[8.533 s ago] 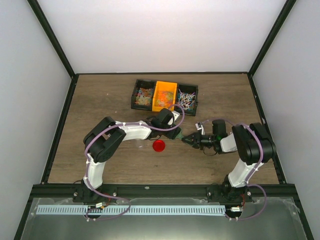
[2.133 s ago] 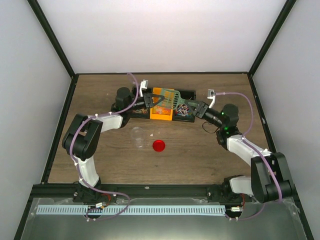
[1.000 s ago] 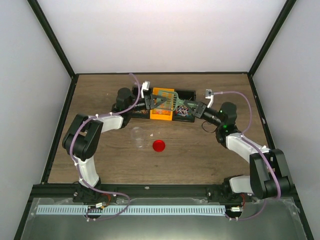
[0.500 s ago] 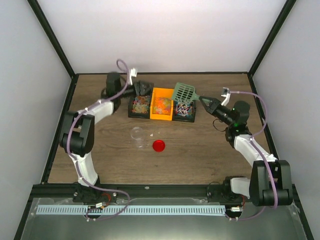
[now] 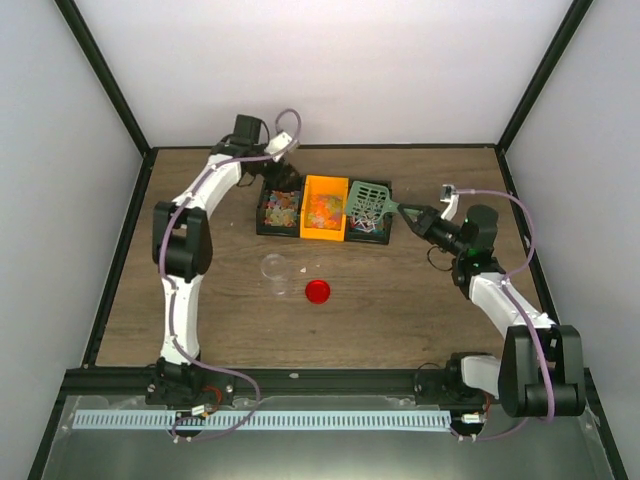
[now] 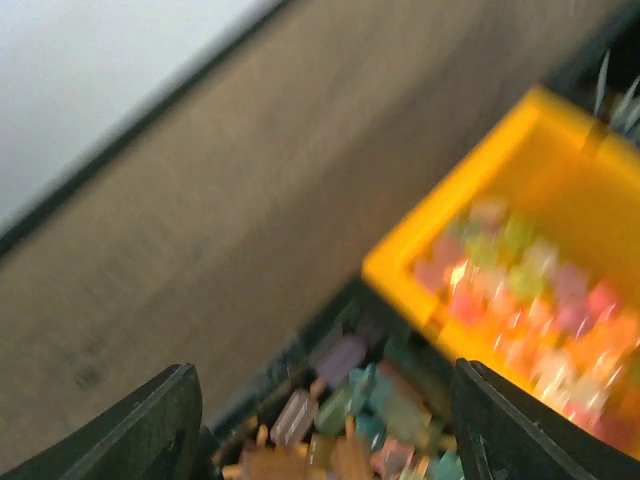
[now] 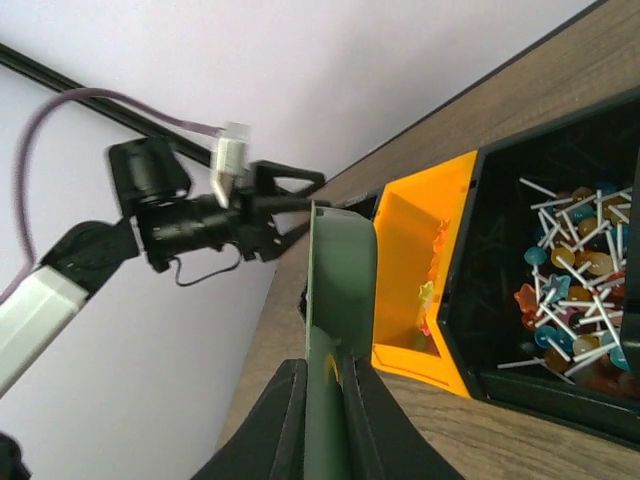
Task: Pack the candies
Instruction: Move the storage box to the center of the board.
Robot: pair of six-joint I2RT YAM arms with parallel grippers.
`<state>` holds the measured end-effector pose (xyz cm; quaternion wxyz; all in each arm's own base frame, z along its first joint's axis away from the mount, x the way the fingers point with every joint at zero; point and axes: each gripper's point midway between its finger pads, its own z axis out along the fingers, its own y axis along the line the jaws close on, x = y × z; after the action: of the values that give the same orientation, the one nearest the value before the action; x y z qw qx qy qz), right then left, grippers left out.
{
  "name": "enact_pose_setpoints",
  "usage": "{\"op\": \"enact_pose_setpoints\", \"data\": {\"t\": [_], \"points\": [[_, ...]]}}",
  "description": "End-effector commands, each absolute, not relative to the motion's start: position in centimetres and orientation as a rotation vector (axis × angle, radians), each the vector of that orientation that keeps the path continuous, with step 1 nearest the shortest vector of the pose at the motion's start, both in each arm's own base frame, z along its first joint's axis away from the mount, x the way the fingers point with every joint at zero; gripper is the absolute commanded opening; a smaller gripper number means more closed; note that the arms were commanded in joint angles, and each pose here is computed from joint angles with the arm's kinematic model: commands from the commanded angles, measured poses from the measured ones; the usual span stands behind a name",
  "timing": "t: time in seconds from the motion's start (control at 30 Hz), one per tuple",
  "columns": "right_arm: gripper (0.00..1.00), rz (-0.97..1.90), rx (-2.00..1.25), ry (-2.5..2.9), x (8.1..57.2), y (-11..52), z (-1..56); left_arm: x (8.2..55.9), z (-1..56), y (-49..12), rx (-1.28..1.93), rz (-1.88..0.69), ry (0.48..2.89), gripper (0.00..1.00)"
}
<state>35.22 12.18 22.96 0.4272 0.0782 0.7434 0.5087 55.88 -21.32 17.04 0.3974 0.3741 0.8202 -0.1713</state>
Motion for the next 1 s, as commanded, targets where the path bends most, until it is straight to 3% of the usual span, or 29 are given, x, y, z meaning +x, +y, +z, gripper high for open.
{"op": "enact_pose_setpoints", "data": {"t": [0.0, 0.47, 0.97], "points": [[0.01, 1.257, 0.160, 1.890, 35.0, 12.1, 22.4, 54.0, 11.7, -19.5, 1.247, -0.309, 2.180, 0.69], [0.01, 1.288, 0.179, 1.962, 35.0, 12.4, 19.8, 58.6, 12.5, -18.4, 1.260, -0.125, 2.048, 0.72], [0.01, 1.306, 0.176, 1.967, 36.8, 12.6, 20.2, 60.2, 8.7, -16.3, 1.248, -0.020, 2.122, 0.72]]}}
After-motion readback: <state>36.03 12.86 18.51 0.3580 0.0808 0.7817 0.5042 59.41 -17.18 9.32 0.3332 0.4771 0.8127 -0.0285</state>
